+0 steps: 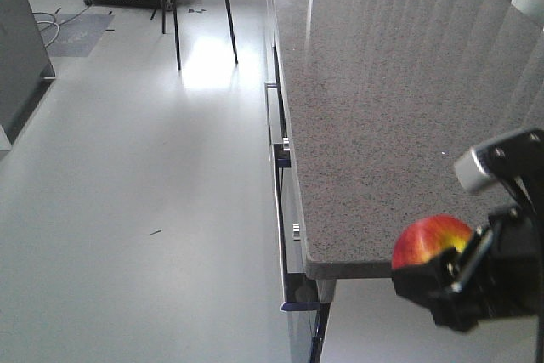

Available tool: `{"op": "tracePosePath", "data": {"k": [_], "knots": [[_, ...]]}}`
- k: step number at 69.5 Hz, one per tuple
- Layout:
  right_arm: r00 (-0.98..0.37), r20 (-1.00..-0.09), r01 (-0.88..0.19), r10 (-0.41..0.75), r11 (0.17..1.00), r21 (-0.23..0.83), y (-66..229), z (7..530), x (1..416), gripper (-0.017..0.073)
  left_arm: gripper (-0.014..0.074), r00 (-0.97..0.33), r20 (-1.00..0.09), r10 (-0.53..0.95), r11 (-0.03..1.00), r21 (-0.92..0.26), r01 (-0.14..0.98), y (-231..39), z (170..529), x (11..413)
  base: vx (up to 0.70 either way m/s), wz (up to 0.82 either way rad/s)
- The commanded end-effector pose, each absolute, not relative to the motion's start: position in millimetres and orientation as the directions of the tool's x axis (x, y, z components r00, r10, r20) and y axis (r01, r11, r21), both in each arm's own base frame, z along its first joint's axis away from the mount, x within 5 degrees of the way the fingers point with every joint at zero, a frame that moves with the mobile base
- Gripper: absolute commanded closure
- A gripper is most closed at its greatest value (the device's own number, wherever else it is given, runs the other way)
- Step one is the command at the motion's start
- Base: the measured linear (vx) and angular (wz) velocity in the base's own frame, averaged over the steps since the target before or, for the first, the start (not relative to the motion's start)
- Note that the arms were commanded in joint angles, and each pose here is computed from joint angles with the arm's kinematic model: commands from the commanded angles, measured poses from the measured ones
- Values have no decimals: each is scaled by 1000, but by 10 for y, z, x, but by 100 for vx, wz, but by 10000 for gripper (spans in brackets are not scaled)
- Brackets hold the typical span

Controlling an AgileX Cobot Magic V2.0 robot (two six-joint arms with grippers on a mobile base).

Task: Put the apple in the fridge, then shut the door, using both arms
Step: 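Pull the held apple back off the countertop with the right gripper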

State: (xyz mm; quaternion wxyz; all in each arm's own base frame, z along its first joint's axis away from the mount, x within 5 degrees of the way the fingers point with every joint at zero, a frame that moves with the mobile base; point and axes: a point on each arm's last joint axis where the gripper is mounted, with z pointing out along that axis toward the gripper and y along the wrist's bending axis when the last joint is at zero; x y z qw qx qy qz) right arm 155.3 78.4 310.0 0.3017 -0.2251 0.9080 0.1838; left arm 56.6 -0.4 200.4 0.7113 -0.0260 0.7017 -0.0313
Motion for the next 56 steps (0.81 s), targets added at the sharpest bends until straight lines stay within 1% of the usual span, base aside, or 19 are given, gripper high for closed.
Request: {"op": "tracePosePath", "data": {"k": [1,9,22,28,37,49,56], "knots": [[-670,-693,-528,-265,826,195,758,3171,1442,410,600,87,-992,-97,995,-95,22,-8,2034,557,0,0],[-670,-693,-528,-266,827,193,731,3107,1362,410,600,87,-992,-97,995,-95,22,-8,2034,557,0,0],[-670,-693,-527,-266,828,191,728,3100,1360,410,600,87,-992,-97,995,-95,22,-8,2034,557,0,0],[-666,-698,-526,-263,829,190,728,3104,1365,395,600,87,-992,-97,995,-95,22,-8,2034,557,0,0],[-663,-701,-525,-261,830,187,727,3107,1369,326,600,87,-992,-97,995,-95,22,-8,2034,557,0,0],[-663,-701,-525,-261,830,187,727,3107,1369,203,600,87,-992,-97,995,-95,22,-8,2034,557,0,0],[-663,-701,-525,-261,830,187,727,3107,1369,167,600,87,-992,-97,995,-95,22,-8,2034,557,0,0]]}}
